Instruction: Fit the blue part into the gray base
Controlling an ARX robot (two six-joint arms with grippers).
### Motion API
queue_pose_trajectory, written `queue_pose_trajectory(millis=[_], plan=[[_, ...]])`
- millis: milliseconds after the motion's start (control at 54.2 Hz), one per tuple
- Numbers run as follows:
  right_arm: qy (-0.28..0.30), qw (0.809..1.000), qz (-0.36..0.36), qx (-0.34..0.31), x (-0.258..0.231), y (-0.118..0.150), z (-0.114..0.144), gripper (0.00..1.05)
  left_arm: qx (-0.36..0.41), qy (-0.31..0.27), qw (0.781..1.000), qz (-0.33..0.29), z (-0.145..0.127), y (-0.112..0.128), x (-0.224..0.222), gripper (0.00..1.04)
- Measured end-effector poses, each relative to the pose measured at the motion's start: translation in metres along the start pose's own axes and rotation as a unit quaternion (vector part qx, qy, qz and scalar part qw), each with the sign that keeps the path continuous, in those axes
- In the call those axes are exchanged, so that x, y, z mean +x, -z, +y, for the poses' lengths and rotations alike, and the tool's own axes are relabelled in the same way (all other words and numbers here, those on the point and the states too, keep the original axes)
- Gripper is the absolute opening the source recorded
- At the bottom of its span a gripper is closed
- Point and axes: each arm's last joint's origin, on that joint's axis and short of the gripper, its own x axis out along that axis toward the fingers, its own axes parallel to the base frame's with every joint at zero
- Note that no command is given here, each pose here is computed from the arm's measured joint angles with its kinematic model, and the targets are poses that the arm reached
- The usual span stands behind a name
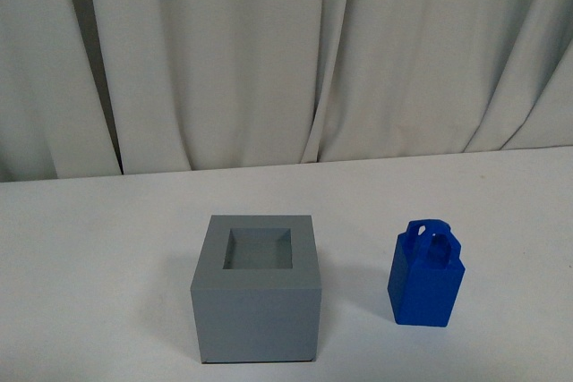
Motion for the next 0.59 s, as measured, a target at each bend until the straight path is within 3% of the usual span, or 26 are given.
queue_pose_trajectory(millis=[591], plan=[[0.0, 1.0, 0.0, 0.0, 0.0, 0.0, 0.0, 0.97, 0.0, 0.0, 1.0, 0.0, 0.0, 0.0, 0.0, 0.99]])
